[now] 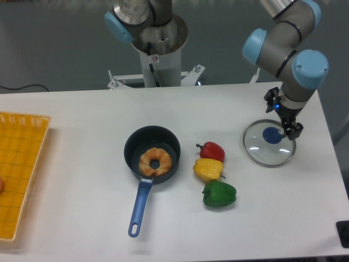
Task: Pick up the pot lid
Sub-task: 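Lower the open gripper toward the blue knob of the glass lid, then close the gripper around the blue knob of the glass lid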
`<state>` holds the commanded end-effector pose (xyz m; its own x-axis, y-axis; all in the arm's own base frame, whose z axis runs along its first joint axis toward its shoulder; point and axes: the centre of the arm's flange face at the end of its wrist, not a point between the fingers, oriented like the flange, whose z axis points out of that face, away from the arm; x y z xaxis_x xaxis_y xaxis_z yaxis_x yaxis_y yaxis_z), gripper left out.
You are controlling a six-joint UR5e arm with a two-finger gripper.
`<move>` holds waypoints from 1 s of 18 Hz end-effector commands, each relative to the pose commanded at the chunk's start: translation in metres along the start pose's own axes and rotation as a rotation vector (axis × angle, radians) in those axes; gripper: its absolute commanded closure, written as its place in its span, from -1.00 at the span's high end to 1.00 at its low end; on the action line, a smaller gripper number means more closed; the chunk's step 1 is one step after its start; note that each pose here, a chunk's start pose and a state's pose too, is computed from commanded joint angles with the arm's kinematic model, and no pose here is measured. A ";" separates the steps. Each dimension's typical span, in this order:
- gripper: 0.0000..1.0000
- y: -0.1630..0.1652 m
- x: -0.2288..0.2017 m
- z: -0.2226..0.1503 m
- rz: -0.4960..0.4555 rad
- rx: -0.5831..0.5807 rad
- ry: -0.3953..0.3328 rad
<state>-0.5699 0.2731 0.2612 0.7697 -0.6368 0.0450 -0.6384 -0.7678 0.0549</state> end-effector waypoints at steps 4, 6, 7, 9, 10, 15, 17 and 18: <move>1.00 0.000 -0.003 0.009 -0.014 -0.003 -0.007; 1.00 -0.002 -0.003 0.014 -0.048 -0.001 -0.005; 1.00 -0.001 -0.003 0.015 -0.074 0.001 -0.005; 1.00 -0.002 -0.004 0.018 -0.091 0.002 -0.003; 1.00 -0.003 -0.004 0.018 -0.091 0.002 -0.006; 1.00 -0.009 -0.008 0.025 -0.108 0.000 -0.011; 1.00 -0.010 -0.008 0.027 -0.108 -0.003 -0.016; 1.00 -0.010 -0.009 0.027 -0.108 -0.003 -0.016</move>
<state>-0.5701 0.2843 0.2329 0.8342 -0.5511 0.0223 -0.5513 -0.8320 0.0620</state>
